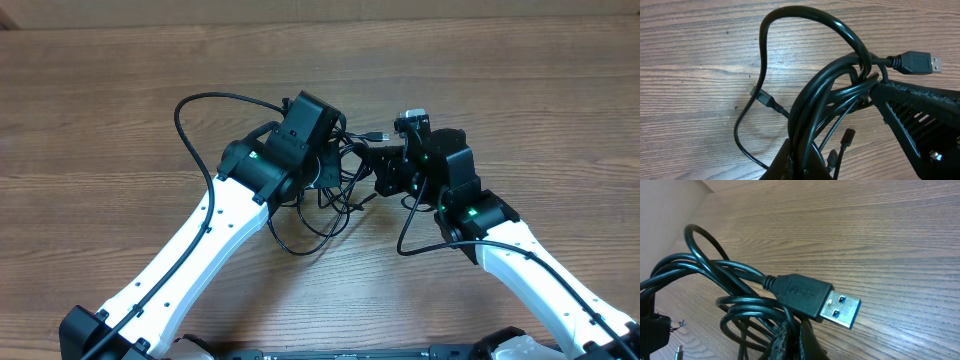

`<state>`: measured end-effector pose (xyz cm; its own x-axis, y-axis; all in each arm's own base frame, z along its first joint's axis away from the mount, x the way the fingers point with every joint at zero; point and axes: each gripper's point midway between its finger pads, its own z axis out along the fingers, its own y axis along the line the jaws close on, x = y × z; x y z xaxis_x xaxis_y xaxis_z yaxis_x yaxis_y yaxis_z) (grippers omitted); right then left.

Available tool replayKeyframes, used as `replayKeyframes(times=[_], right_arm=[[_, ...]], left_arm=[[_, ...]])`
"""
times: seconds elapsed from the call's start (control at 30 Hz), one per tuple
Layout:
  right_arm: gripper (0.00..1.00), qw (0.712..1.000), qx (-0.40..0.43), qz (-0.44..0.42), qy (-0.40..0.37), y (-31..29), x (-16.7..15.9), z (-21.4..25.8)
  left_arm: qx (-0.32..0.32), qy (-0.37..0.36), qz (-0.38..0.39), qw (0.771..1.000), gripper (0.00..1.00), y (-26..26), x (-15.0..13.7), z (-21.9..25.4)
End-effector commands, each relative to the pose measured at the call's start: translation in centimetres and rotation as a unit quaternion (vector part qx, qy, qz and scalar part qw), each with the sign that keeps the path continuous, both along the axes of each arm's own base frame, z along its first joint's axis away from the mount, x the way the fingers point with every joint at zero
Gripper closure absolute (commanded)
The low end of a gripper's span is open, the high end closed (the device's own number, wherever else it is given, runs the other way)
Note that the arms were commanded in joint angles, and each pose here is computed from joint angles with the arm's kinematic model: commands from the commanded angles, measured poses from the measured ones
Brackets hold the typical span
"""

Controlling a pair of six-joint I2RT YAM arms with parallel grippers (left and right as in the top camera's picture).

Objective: Untangle cables

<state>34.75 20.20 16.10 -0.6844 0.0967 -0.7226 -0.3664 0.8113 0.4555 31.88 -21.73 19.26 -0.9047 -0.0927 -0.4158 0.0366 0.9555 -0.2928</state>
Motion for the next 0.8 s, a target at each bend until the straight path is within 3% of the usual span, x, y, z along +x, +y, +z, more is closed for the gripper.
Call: replayKeyframes(times=[0.0,0.23,0.53,0.77], right_arm=[[0.96,1.0,0.011,0.012,-0.006,0.5,0.0,0.7],[0.96,0.993,0.073,0.091,0.013,3.1,-2.0,2.0],[0.96,0.97,0.189,0.14,0.053,5.4,-3.7,5.3],[0.96,0.962,0.221,0.149,0.053,5.9,-3.8,6.8]], left_arm=[[-0.018,0.003,-0.005,1.0,0.96,-0.8,-0.2,0.5],[0.01,-0.016,0.014,1.0,0.96,0.3,0.5,0.5],[0.01,-0.016,0.014,1.0,0.95,0.3,0.5,0.5],[0.01,-0.017,0.015,1.0,0.95,0.3,0.5,0.5]])
